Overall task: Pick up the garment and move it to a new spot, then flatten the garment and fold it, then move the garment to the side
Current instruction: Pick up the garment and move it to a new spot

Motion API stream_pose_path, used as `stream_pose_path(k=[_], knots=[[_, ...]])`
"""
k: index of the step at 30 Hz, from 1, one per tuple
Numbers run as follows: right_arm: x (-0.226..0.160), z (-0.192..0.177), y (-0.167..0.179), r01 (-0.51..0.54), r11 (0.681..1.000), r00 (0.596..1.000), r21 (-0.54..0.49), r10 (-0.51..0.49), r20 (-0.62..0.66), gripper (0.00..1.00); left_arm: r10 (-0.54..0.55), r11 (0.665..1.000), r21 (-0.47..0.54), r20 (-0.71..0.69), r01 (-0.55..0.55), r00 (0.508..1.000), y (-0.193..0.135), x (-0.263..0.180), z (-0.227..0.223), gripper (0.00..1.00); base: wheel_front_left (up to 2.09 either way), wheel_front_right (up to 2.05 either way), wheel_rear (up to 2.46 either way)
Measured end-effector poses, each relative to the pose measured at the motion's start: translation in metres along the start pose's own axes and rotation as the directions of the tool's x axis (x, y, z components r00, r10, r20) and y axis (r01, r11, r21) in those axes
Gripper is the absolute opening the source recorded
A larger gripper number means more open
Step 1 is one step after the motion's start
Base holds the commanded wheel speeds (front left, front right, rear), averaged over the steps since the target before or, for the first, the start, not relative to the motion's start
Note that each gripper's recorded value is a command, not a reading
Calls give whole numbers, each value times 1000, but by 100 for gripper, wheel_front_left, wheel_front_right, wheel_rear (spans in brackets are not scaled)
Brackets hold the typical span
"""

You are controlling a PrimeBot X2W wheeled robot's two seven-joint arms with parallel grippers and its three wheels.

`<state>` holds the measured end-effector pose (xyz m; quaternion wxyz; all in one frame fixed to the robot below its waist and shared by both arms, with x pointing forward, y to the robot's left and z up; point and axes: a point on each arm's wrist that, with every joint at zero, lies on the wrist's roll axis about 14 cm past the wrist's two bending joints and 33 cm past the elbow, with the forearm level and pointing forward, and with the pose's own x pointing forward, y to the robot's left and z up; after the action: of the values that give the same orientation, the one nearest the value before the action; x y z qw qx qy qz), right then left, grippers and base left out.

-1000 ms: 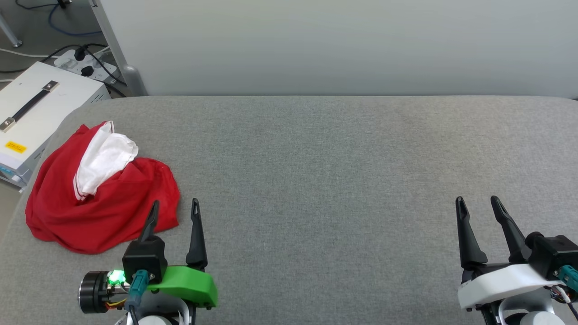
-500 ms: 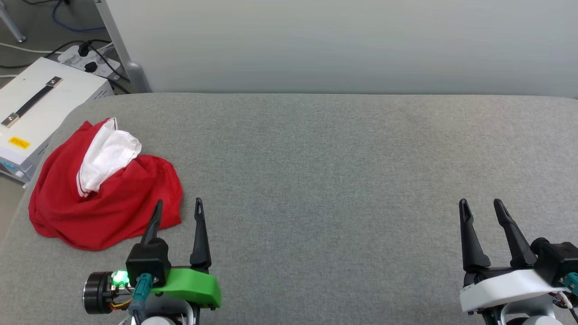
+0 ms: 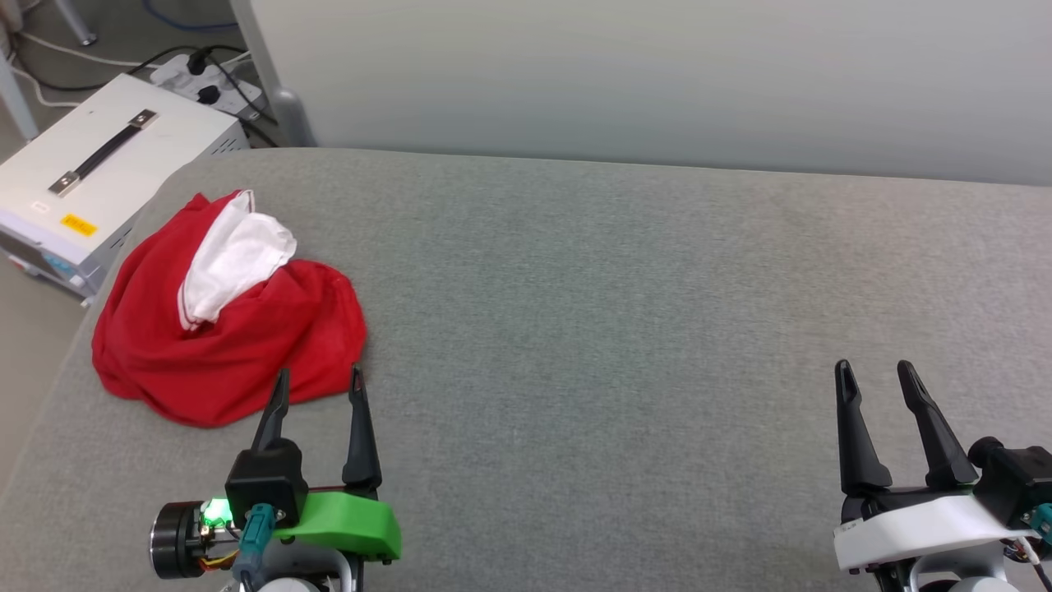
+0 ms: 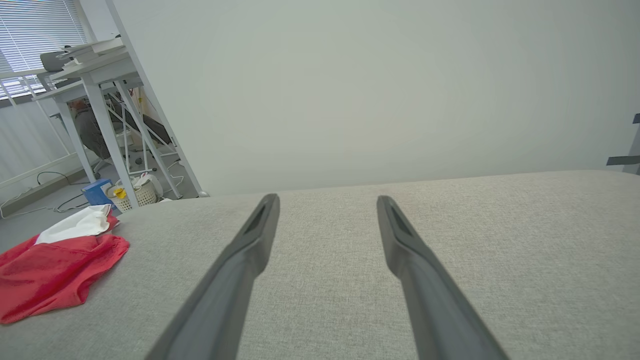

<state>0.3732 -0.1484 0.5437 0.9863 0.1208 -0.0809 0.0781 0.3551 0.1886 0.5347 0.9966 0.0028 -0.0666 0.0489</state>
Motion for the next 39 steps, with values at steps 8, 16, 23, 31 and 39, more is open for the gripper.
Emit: stream_pose_path(k=[8,16,23,31,39], knots=[[13,-10,28,-86,996,996,26,86,-10,100,94,996,-1,5,-94,996,28,-11,0,100,0,0,0],[26,-20,57,-174,983,984,55,175,-16,100,200,980,7,6,-200,980,58,-26,1,100,0,0,0],[39,-36,97,-286,953,956,96,290,-37,100,323,946,19,8,-323,946,92,-50,3,100,0,0,0],[43,-48,131,-375,919,922,123,384,-56,100,414,910,30,4,-414,910,117,-72,4,100,0,0,0],[44,-55,150,-424,895,897,140,436,-67,100,474,880,24,-5,-474,881,132,-86,4,100,0,0,0]])
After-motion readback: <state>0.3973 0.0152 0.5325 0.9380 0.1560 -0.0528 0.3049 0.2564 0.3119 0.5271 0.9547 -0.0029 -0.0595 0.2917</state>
